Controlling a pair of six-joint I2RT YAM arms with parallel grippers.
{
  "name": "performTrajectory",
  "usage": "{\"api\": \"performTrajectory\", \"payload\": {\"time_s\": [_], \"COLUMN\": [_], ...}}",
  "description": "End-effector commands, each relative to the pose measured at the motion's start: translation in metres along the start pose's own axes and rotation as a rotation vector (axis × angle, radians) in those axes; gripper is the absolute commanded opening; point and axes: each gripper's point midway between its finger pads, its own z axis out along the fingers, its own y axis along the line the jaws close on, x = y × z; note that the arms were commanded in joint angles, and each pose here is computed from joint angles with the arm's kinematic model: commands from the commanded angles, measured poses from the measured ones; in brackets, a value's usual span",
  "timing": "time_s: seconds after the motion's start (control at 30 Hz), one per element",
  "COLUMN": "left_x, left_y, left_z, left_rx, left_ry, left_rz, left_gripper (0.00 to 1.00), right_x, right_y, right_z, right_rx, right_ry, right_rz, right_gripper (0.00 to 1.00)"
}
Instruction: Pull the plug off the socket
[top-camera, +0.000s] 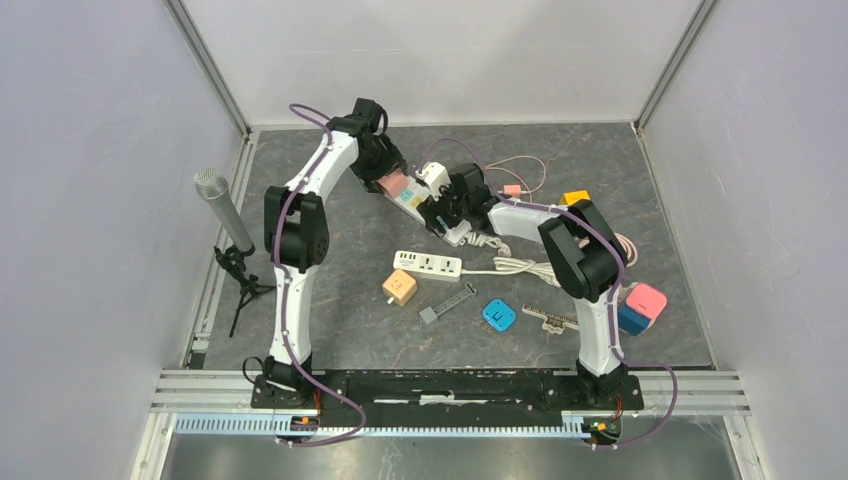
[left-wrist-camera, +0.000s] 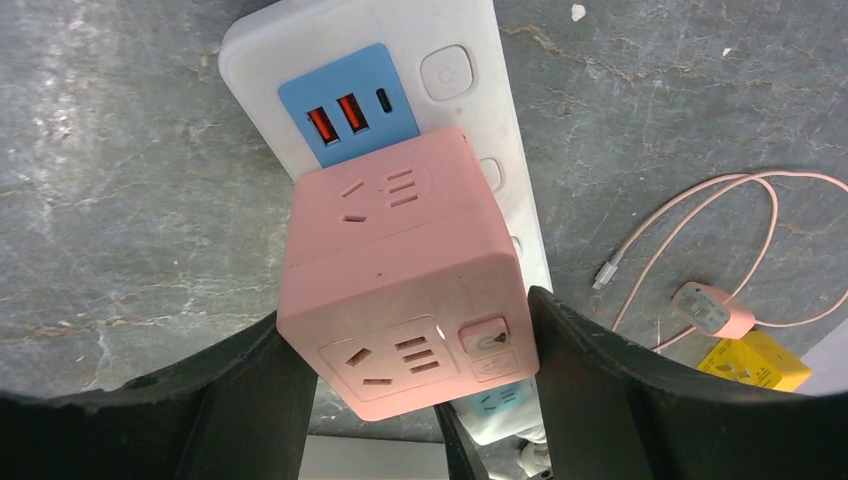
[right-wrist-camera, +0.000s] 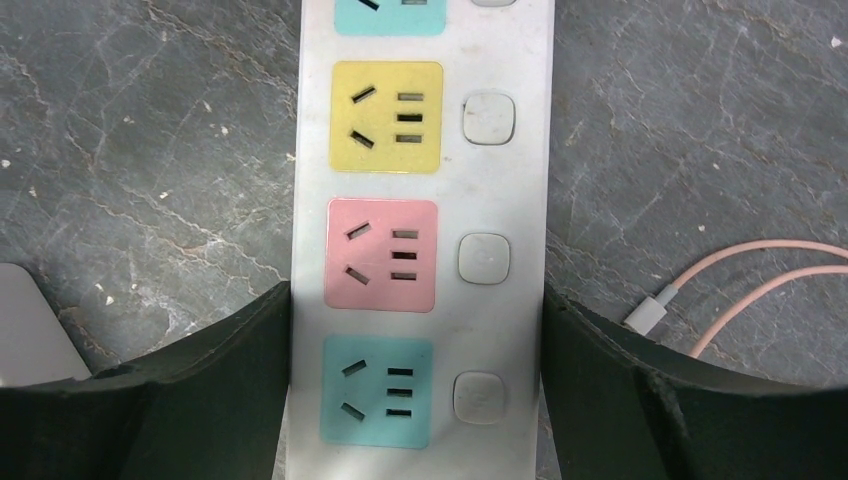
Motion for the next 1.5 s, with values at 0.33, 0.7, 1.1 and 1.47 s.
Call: {"api": "performTrajectory", "payload": {"time_s": [0.33, 0.7, 1.1, 1.47], "left_x": [-0.01, -0.008, 0.009, -0.004], "left_y": [-0.05, -0.015, -0.044, -0.041], "left_z": [-0.039, -0.032, -0.041, -0.055], "left_rx": [0.197, 0.092, 0.189, 0.3], "left_ry": [-0.006, 0.004, 0.042, 0.109], "left_rz": [0.02, 0.118, 0.131, 0.058], "left_gripper": [0.37, 0.37, 0.36, 0.35], "right_x": [0.077, 0.078, 0.074, 0.082], "right_y": [0.027, 0.028, 0.029, 0.03], "right_z": [0.013, 0.013, 0.013, 0.015], "right_rx": [-0.046, -0.012, -0.007, -0.004], "right_ry": [0.244, 0.274, 0.281, 0.301], "right_rz": [-0.045, -0.055, -0.032, -0.038], "right_gripper": [0.16, 0.14, 0.12, 0.11]}}
